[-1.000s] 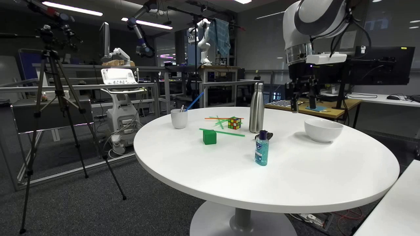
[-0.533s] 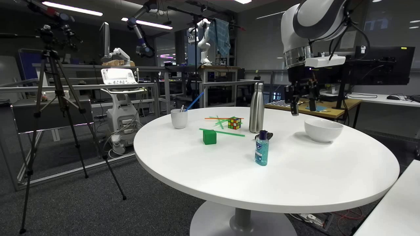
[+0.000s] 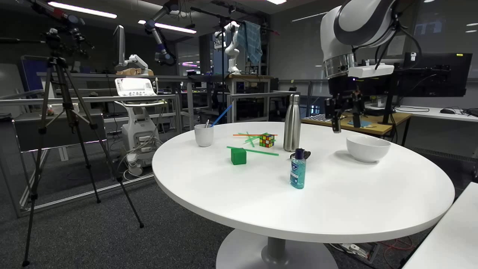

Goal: Push the smaller bottle down

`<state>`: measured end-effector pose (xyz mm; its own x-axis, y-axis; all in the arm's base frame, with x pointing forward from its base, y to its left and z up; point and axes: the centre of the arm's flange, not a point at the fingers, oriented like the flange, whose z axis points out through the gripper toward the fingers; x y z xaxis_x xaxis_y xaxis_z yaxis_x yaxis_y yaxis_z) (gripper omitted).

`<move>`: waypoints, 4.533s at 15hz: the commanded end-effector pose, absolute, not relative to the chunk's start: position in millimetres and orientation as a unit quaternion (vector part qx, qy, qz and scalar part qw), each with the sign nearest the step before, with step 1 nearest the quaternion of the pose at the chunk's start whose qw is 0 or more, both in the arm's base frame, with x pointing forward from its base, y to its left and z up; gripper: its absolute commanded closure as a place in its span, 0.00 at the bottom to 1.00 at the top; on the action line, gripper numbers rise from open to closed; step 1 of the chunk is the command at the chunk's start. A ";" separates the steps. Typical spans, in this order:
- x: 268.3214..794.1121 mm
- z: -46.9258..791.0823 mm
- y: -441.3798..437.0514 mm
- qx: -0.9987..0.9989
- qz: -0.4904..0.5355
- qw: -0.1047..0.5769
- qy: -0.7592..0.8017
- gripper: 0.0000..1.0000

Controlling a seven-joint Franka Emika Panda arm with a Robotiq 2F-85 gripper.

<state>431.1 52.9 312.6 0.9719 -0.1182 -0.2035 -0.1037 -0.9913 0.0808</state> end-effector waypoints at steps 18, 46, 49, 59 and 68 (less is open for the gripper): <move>464.7 249.9 60.0 0.987 -0.161 0.023 -0.008 0.00; 500.7 197.8 199.8 0.967 -0.216 0.069 0.119 0.00; 501.7 196.8 203.2 0.964 -0.221 0.071 0.127 0.00; 503.9 237.9 199.3 0.973 -0.183 0.067 0.124 0.00; 502.6 309.8 228.0 0.980 -0.115 0.070 0.149 0.00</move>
<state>506.4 219.8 280.5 0.9260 0.2629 -0.2709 0.2908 -0.9544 0.0679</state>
